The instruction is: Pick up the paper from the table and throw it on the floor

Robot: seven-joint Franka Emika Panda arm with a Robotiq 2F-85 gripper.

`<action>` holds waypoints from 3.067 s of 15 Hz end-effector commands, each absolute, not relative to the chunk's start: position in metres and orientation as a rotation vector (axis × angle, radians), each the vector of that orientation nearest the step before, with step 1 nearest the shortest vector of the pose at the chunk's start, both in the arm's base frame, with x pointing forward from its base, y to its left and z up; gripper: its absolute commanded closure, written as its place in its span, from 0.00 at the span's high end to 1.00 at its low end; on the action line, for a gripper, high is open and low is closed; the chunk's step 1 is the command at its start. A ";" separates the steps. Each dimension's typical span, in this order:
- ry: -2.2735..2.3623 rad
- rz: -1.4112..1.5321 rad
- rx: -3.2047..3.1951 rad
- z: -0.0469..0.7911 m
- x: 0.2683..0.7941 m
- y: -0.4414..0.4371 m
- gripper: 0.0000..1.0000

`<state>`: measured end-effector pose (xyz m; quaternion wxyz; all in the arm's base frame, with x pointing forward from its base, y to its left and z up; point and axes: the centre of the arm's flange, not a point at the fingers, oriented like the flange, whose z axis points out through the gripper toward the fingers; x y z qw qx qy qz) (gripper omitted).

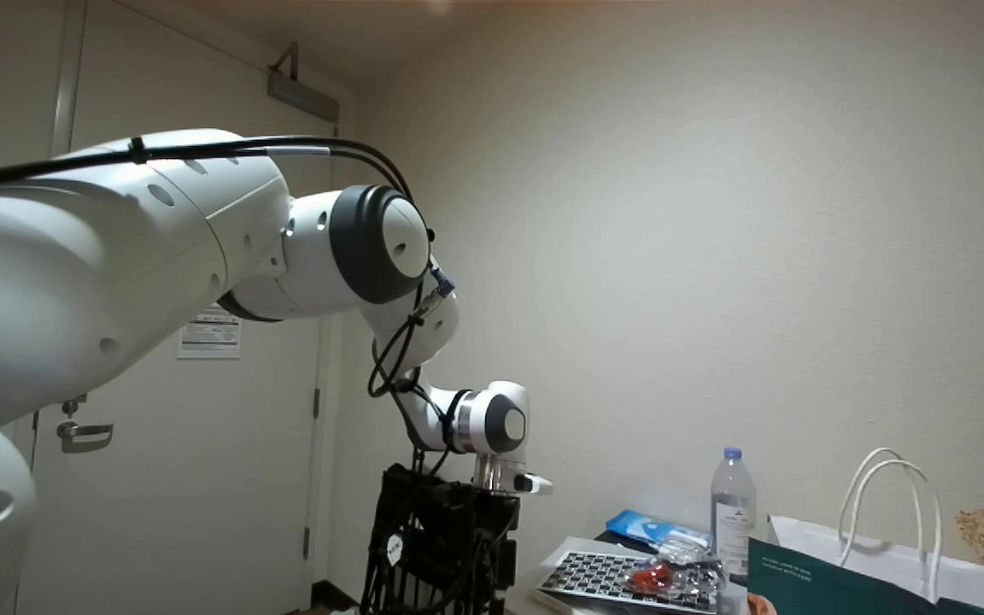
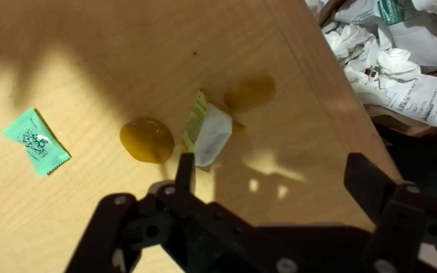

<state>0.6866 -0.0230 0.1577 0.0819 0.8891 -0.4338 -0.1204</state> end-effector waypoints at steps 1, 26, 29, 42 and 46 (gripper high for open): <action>-1.244 -0.324 2.725 0.176 0.668 -0.016 1.00; -1.782 -0.375 2.398 0.150 0.669 -0.035 1.00; -1.718 -0.358 2.411 0.148 0.676 -0.033 1.00; -1.296 -0.590 2.598 0.116 0.678 -0.039 0.53; -1.279 -0.572 2.608 0.119 0.683 -0.036 0.28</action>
